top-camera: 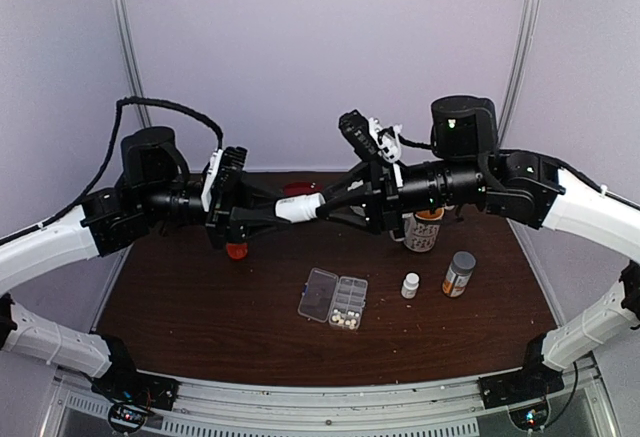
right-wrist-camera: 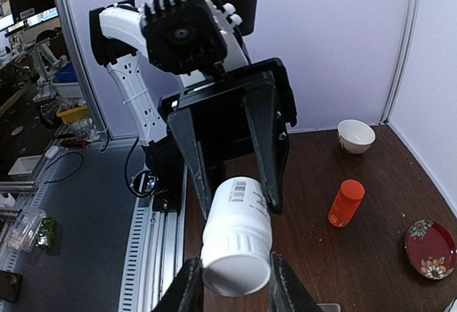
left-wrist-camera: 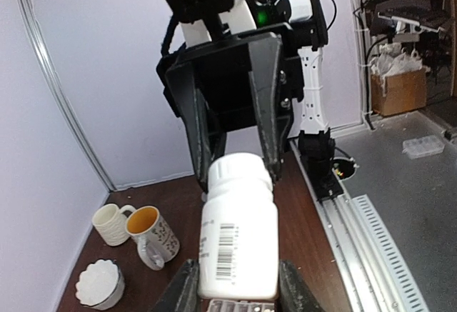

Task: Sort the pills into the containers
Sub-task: Screw the lid of the pill bottle onto the pill bottle.

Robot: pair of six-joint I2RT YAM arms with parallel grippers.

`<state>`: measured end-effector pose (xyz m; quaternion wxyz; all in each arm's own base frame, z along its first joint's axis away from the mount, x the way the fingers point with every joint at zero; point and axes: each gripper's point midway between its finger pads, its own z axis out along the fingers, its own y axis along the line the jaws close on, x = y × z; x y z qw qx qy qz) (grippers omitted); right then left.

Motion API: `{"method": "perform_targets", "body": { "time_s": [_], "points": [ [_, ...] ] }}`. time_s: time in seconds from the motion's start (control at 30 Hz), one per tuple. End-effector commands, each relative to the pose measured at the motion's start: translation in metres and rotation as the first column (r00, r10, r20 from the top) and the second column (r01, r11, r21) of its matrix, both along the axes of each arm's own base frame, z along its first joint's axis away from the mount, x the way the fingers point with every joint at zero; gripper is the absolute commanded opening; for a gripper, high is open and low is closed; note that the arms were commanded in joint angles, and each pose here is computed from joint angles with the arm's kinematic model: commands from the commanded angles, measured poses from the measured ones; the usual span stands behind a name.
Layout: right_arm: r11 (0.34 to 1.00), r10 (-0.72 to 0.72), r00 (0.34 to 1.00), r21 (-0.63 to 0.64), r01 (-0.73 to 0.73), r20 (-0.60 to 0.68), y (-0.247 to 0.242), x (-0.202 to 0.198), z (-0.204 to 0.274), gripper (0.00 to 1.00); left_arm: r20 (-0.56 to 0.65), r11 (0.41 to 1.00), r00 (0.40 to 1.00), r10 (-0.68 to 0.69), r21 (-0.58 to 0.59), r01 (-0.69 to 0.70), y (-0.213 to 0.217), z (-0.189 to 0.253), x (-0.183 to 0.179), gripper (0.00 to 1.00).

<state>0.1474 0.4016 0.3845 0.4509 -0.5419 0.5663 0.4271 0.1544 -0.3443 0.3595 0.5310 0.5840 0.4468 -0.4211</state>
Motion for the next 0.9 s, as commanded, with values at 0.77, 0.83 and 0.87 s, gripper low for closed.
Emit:
{"method": "perform_targets", "body": {
  "time_s": [0.77,0.83,0.87],
  "points": [
    [0.968,-0.100,0.994,-0.229,0.106,0.035,0.007,0.010,-0.051,0.11,0.040,0.990,0.999,-0.009,-0.141,0.015,-0.017,0.046,0.014,0.00],
    [0.975,-0.103,0.992,-0.207,0.086,-0.072,0.012,0.007,-0.050,0.11,0.105,0.990,0.994,0.023,-0.142,-0.008,-0.015,0.044,0.017,0.00],
    [0.981,-0.105,0.987,-0.176,0.082,-0.124,0.016,0.006,-0.046,0.11,0.130,0.990,0.991,0.037,-0.140,-0.019,-0.016,0.043,0.020,0.00]
  ]
}}
